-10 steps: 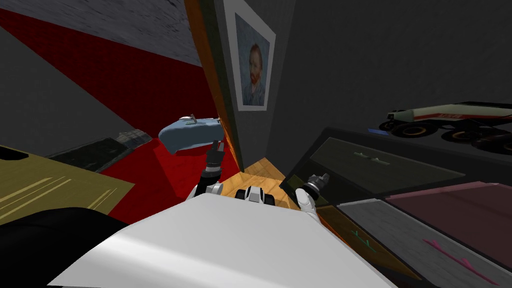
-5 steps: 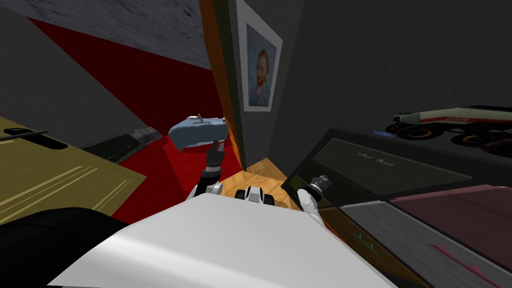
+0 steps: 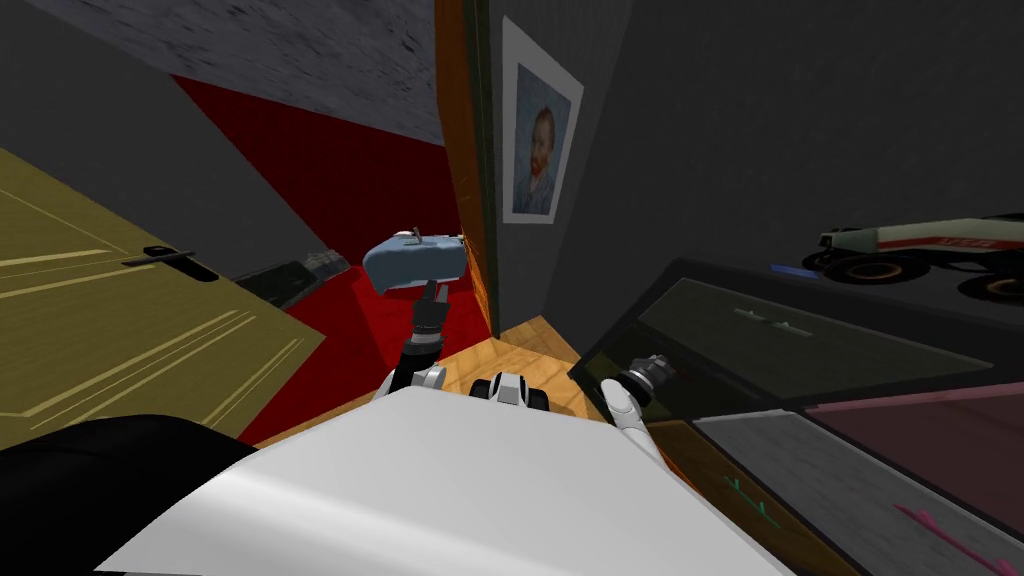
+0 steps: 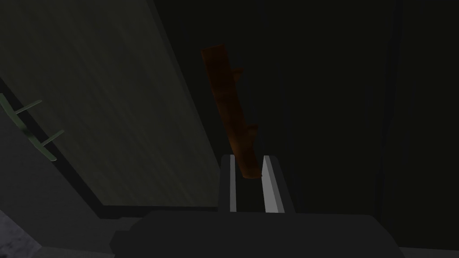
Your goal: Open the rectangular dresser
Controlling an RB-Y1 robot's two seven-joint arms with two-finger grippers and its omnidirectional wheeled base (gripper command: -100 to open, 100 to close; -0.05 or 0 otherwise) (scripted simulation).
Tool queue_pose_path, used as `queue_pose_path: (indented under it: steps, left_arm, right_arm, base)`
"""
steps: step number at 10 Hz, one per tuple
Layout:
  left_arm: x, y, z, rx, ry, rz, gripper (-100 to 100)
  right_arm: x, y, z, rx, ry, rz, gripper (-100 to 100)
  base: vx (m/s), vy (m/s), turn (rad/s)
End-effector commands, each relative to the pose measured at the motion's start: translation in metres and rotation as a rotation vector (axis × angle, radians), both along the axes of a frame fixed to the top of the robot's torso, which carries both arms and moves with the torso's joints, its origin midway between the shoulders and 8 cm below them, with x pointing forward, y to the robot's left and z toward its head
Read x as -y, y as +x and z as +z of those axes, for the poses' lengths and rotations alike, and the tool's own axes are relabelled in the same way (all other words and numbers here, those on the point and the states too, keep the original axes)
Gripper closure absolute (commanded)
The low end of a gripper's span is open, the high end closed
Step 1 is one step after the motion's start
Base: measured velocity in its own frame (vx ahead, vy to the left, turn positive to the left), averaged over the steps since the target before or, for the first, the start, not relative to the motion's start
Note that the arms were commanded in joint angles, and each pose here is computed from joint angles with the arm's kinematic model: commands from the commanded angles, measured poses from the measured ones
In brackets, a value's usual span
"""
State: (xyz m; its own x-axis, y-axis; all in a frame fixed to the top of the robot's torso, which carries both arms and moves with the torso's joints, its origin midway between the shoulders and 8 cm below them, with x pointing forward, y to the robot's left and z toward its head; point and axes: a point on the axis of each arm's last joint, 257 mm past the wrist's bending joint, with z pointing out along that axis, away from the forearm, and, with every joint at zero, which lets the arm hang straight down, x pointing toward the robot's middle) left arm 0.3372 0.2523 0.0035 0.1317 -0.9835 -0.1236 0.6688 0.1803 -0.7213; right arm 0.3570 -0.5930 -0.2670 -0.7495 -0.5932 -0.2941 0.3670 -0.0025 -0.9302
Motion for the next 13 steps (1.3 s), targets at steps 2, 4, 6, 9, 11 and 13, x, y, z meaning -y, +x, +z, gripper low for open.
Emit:
queue_pose_path:
  steps: [2, 4, 6, 9, 11, 13]
  left_arm:
    - [0.000, 0.000, 0.000, 0.000, 0.000, 0.000, 0]
    - [0.000, 0.000, 0.000, 0.000, 0.000, 0.000, 0]
    - [0.000, 0.000, 0.000, 0.000, 0.000, 0.000, 0]
    - [0.000, 0.000, 0.000, 0.000, 0.000, 0.000, 0]
    - [0.000, 0.000, 0.000, 0.000, 0.000, 0.000, 0]
    - [0.000, 0.000, 0.000, 0.000, 0.000, 0.000, 0]
  right_arm:
    - [0.024, -0.012, -0.004, -0.016, 0.002, -0.050, 100]
    - [0.037, -0.020, -0.003, -0.020, 0.002, -0.081, 100]
    - [0.050, -0.029, -0.003, -0.023, 0.003, -0.114, 100]
    - [0.066, -0.040, -0.005, -0.022, 0.019, -0.158, 100]
    - [0.079, -0.050, -0.003, -0.027, 0.017, -0.194, 100]
    - [0.093, -0.068, -0.002, -0.026, 0.011, -0.235, 100]
  base:
    - [-0.081, 0.051, 0.147]
    - [-0.081, 0.053, 0.134]
    - [-0.071, 0.062, 0.161]
    - [-0.067, 0.058, 0.130]
    - [-0.075, 0.061, 0.151]
    - [-0.045, 0.028, 0.136]
